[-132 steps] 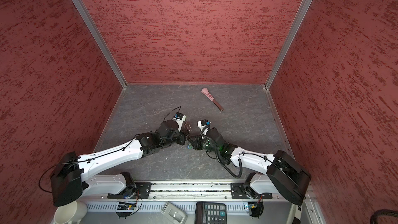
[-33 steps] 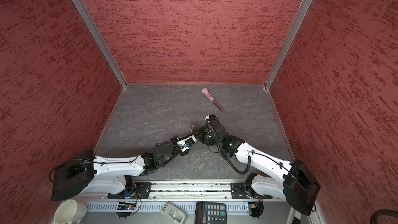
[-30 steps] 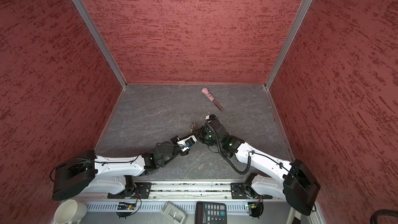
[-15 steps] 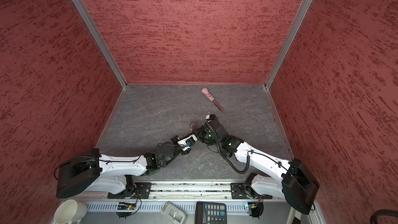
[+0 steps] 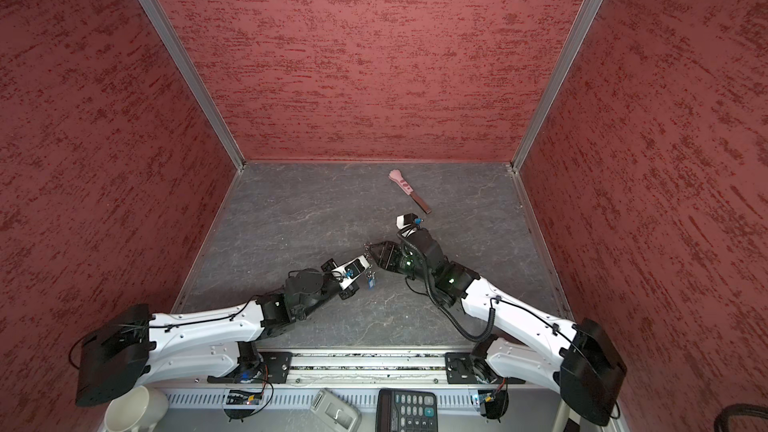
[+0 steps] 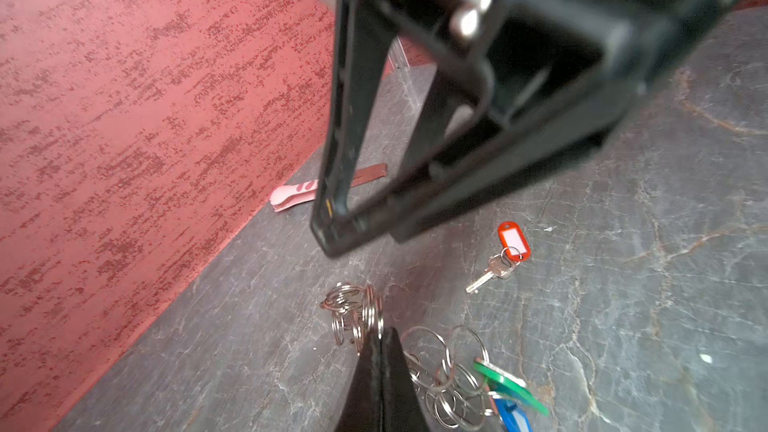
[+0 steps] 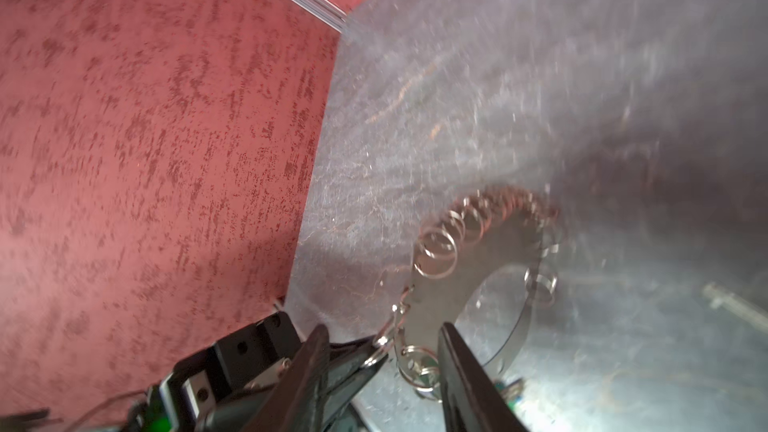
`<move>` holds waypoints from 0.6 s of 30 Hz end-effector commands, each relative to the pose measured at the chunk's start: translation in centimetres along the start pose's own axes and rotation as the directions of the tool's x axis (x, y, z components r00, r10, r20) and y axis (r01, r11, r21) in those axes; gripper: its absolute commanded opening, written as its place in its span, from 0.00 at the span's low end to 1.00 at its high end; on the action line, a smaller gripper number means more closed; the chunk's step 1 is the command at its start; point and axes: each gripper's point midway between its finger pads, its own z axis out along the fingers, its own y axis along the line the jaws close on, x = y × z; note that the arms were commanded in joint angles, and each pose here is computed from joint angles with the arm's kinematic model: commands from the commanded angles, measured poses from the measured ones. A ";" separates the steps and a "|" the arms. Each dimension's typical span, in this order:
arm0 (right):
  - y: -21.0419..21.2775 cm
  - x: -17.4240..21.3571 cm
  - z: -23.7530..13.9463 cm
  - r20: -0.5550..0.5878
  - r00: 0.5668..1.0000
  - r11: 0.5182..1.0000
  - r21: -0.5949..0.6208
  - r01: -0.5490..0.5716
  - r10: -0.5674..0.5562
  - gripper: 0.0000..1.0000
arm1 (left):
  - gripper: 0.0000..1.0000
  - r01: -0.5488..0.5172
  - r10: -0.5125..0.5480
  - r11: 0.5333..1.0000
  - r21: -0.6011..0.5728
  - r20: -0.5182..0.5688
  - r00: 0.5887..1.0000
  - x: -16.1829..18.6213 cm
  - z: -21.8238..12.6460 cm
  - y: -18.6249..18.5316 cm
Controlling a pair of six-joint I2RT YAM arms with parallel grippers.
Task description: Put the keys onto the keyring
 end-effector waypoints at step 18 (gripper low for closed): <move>0.4 4.4 -3.6 0.215 0.610 0.575 -0.205 0.792 -0.763 0.59 | 0.00 0.019 -0.023 0.954 0.298 0.009 1.000 -1.2 -2.6 -3.2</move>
